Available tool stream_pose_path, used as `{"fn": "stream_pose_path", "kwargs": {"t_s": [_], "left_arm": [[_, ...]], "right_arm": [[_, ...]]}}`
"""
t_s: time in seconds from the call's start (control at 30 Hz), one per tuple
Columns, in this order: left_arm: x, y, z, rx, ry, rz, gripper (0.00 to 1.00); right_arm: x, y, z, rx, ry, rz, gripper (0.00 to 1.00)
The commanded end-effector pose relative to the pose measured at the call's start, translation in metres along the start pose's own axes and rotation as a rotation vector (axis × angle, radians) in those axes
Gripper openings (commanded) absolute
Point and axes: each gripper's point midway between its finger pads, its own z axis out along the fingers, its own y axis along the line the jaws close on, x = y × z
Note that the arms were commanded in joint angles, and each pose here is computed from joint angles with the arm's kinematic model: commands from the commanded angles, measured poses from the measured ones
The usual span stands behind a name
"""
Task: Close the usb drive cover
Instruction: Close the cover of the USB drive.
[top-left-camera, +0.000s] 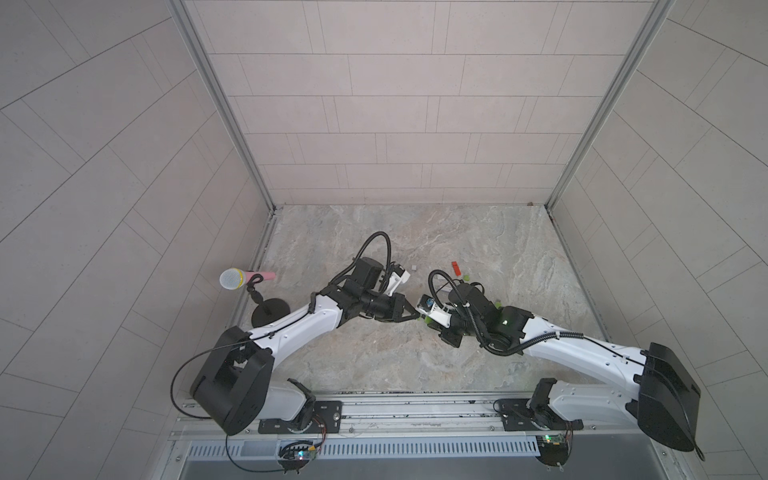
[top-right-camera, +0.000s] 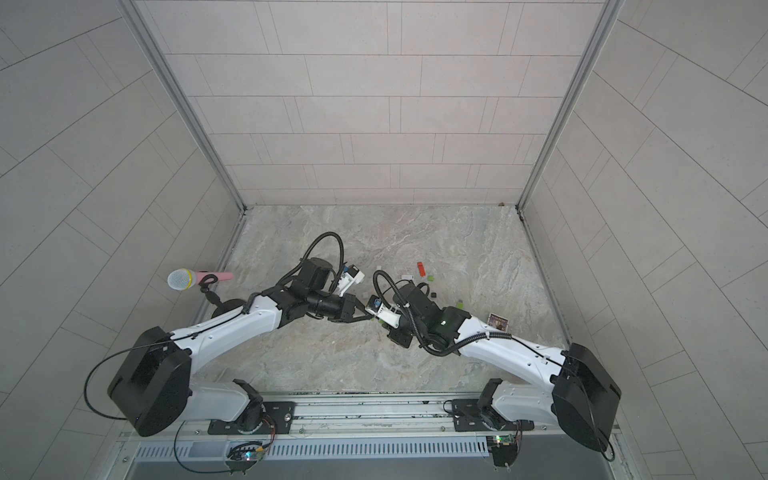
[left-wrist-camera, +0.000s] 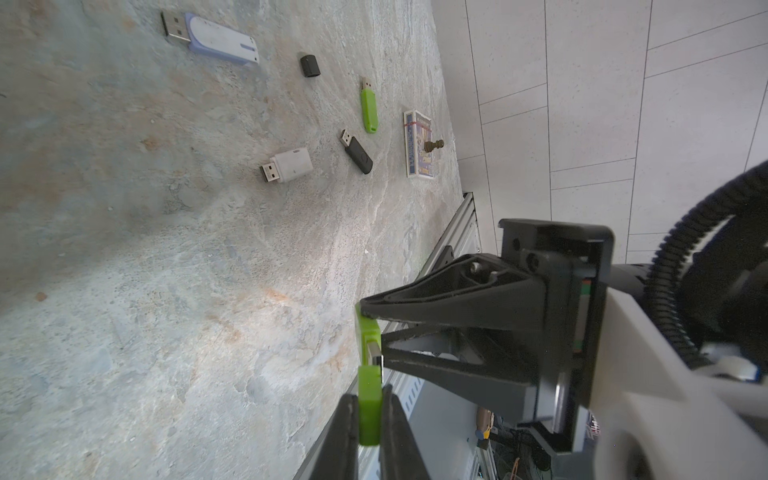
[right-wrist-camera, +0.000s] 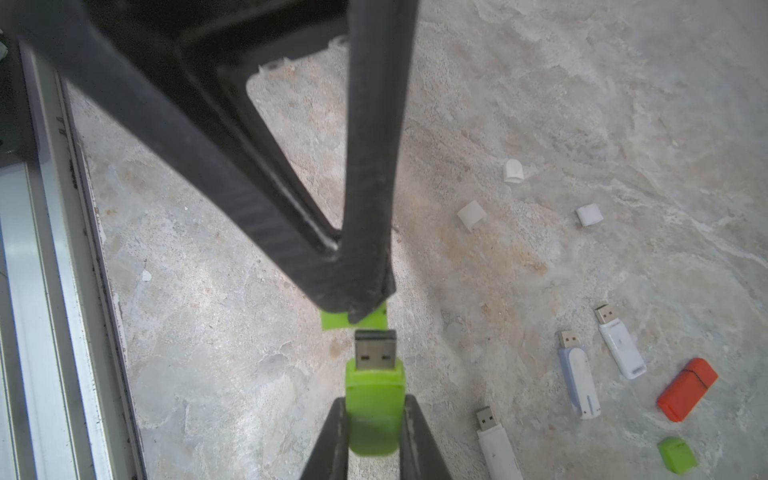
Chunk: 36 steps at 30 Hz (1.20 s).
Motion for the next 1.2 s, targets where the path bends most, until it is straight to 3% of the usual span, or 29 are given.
{"fn": "stream_pose_path", "kwargs": {"t_s": [0.0,0.53,1.17], "left_arm": [[-0.008,-0.011,-0.003,0.020,-0.029,0.048,0.08],[-0.006,-0.007,0.000,0.015,-0.028,0.036,0.08],[-0.010,-0.003,0.000,-0.007,-0.053,0.015,0.08]], "right_arm": [[-0.013,0.001,-0.002,-0.006,-0.034,0.000,0.13],[-0.025,-0.003,-0.006,0.026,-0.056,-0.018,0.12],[-0.031,-0.006,-0.008,0.078,-0.001,-0.065,0.12]]}}
